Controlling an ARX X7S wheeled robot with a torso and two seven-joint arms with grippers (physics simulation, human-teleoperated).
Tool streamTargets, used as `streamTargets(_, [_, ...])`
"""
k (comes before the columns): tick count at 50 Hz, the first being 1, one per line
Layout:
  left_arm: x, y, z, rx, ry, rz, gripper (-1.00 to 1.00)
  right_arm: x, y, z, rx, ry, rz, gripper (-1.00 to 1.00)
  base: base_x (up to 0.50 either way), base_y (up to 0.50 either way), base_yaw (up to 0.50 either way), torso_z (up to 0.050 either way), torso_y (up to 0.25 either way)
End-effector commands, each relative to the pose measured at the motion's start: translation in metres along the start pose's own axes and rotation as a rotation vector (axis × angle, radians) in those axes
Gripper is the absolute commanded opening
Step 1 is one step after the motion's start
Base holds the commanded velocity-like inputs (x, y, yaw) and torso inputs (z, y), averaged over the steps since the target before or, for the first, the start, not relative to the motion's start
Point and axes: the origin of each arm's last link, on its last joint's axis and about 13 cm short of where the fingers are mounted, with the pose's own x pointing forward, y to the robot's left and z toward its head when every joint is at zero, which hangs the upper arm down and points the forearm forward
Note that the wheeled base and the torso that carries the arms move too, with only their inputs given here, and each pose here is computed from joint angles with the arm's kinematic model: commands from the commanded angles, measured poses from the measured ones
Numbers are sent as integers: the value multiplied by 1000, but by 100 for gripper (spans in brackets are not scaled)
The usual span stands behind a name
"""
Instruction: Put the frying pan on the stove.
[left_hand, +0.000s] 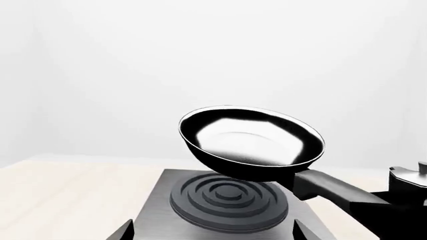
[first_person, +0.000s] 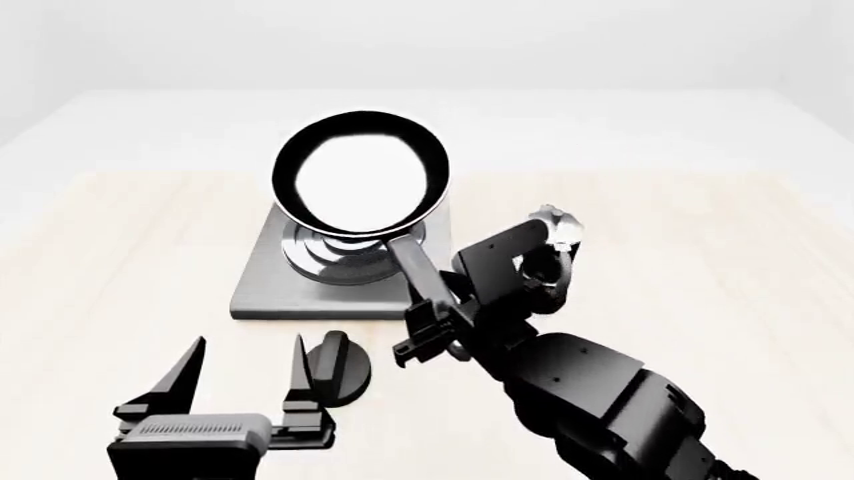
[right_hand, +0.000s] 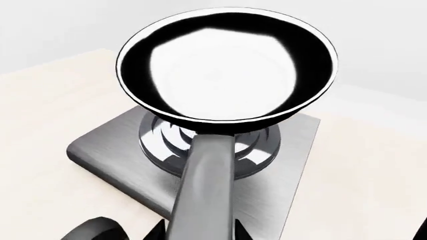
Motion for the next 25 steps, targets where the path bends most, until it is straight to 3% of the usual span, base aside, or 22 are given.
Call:
streamTargets(1, [2, 1, 0, -2, -2, 2, 100, 9, -6, 17, -52, -48, -31, -100, 0, 0, 0, 0, 0])
streamTargets(25, [3, 1, 0, -4, -3, 5, 100, 24, -6, 9, -36, -24, -23, -100, 0, 0, 0, 1, 2])
